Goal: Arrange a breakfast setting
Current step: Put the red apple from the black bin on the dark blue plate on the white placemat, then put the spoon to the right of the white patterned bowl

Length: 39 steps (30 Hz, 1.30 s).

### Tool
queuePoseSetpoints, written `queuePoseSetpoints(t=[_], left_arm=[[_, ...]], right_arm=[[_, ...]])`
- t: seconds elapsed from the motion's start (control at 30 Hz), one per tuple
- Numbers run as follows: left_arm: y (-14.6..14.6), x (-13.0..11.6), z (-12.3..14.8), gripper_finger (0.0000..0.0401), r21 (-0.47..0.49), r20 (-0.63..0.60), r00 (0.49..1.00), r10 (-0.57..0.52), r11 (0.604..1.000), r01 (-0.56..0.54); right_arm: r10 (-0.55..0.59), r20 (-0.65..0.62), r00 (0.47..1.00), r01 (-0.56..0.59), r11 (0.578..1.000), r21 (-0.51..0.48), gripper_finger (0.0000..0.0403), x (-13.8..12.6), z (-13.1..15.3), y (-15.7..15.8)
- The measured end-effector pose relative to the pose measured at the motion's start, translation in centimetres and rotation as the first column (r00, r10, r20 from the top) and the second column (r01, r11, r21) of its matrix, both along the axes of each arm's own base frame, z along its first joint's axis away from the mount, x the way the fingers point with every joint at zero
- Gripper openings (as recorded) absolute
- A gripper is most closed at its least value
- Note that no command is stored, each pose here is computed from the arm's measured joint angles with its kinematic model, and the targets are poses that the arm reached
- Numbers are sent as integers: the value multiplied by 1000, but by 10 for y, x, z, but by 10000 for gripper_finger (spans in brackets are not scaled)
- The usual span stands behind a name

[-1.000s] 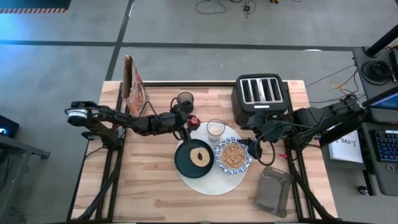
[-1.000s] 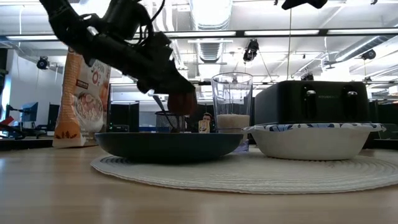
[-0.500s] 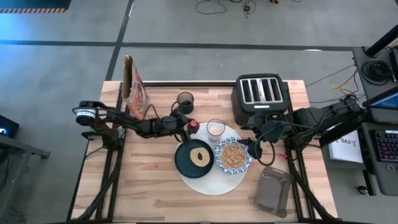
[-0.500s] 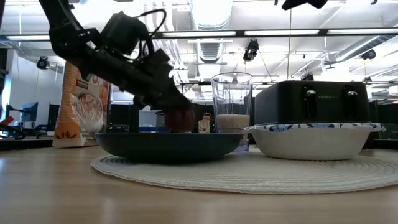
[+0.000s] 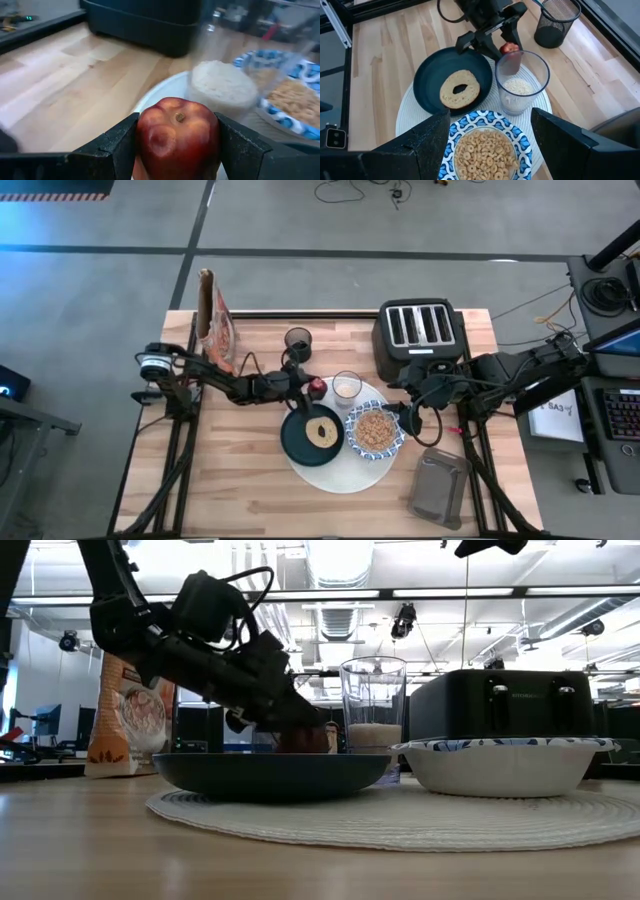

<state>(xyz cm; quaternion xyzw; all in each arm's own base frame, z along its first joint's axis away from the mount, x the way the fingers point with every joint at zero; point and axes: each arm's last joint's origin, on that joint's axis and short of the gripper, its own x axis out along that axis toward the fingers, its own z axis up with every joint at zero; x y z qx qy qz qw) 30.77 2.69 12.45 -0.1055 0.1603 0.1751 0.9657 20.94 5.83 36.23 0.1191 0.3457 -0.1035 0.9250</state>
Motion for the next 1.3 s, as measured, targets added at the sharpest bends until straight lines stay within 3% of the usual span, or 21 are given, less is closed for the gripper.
queuePoseSetpoints(t=[0.37,0.7,0.97,1.2,1.3], left_arm=[[-2,3,-5,213,-21,-12,1000,-16,1000,15],[-3,4,-5,265,-52,-10,999,-44,998,43],[-3,3,4,279,-43,20,999,-45,998,46],[-3,-1,36,278,45,105,992,-72,997,68],[-2,-6,52,278,129,114,990,-82,989,67]], right_arm=[[4,-1,1000,-4,1000,-5,265,0,0,0],[4,-1,1000,-4,1000,-5,265,0,0,0],[4,-1,1000,-4,1000,-5,265,0,0,0],[3,-1,1000,-3,1000,-3,265,0,0,0],[3,-1,1000,-3,1000,-3,265,0,0,0]])
